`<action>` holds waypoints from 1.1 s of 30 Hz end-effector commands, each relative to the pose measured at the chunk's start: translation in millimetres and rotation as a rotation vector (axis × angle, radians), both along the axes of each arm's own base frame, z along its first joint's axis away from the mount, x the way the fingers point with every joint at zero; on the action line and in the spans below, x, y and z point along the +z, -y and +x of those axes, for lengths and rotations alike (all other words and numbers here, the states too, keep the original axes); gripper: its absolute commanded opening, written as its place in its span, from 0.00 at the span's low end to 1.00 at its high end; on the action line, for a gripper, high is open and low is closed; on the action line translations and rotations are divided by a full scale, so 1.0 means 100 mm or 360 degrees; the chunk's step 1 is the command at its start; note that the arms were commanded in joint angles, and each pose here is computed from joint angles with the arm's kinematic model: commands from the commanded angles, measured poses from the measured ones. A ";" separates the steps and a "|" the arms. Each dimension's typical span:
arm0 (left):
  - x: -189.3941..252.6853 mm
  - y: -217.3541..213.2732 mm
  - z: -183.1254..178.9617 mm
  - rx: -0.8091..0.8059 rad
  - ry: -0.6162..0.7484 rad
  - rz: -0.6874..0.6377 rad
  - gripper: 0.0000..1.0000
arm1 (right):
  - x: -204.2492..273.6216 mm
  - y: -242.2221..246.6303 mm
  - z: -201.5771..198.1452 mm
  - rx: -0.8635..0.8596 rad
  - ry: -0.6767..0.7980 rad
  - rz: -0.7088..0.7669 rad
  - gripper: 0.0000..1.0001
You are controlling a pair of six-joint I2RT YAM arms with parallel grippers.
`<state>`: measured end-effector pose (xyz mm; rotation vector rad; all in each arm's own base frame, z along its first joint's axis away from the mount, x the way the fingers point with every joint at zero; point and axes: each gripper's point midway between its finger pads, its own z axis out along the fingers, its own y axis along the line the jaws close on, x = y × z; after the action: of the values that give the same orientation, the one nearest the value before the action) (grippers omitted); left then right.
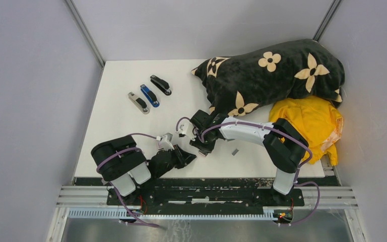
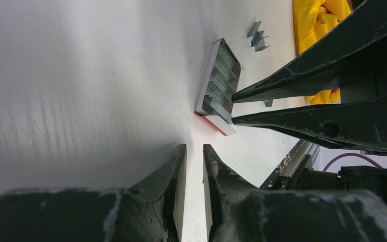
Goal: Unload the staples from the stapler
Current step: Adjust the staple in the staple box.
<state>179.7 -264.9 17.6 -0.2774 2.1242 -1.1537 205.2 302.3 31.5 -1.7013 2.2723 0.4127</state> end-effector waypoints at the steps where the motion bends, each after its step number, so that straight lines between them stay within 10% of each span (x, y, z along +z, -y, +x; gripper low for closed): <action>1: -0.02 0.02 0.00 0.0013 -0.0027 -0.0019 0.26 | 0.10 -0.12 0.06 0.0017 0.0034 0.0042 0.27; 33: 0.00 -0.02 -0.01 0.0028 -0.0018 -0.0029 0.26 | 0.00 -0.12 0.05 0.0029 0.0041 -0.0027 0.28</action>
<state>180.2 -265.7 17.7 -0.2780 2.1181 -1.1602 201.1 303.5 21.6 -1.7364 2.2915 0.3883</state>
